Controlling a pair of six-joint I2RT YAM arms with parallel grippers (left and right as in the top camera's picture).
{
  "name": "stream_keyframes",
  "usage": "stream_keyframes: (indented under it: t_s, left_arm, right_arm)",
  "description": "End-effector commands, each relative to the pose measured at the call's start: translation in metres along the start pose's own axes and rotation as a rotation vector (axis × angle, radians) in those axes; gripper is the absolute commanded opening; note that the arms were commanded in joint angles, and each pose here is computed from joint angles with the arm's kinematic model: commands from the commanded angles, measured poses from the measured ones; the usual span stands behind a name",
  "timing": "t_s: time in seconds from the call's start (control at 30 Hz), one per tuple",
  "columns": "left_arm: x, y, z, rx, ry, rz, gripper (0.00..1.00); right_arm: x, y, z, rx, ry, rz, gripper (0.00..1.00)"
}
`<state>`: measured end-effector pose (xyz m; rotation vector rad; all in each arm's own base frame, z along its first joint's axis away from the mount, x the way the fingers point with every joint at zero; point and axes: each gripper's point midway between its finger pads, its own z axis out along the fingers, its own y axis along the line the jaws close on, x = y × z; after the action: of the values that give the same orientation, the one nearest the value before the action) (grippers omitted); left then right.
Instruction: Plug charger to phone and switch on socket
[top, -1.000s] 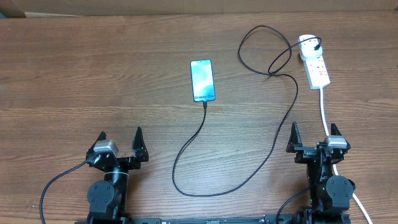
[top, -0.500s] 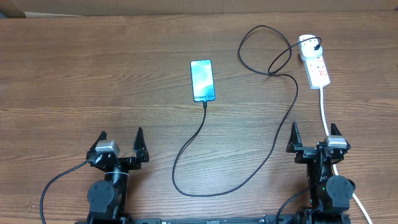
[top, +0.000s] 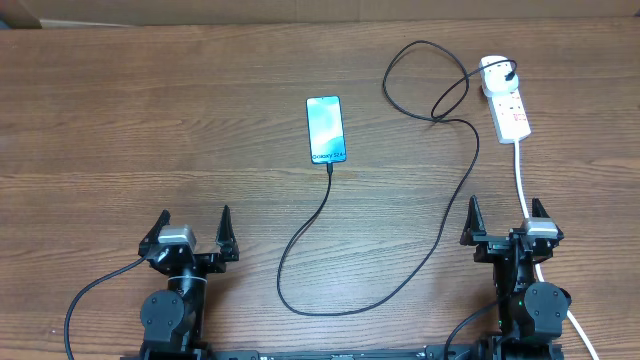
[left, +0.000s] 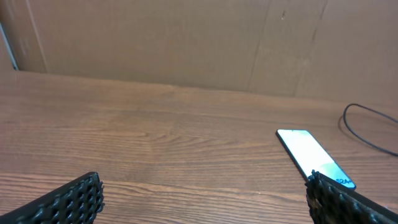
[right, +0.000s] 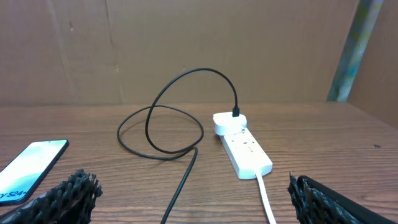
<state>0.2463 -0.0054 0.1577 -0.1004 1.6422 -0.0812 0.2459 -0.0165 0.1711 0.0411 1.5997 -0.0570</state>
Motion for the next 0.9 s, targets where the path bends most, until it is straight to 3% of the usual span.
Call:
stream_keyframes:
  t_s: [0.0, 0.87]
  left_arm:
    - [-0.0019, -0.0006, -0.0004, 0.006, -0.013, 0.067, 1.00]
    - [0.0001, 0.0063, -0.0002, -0.017, -0.002, 0.145, 1.00]
  right_arm:
    - [0.0017, -0.0007, 0.0001, 0.003, -0.005, 0.006, 1.00]
    - [0.0017, -0.0007, 0.0001, 0.003, -0.005, 0.006, 1.00]
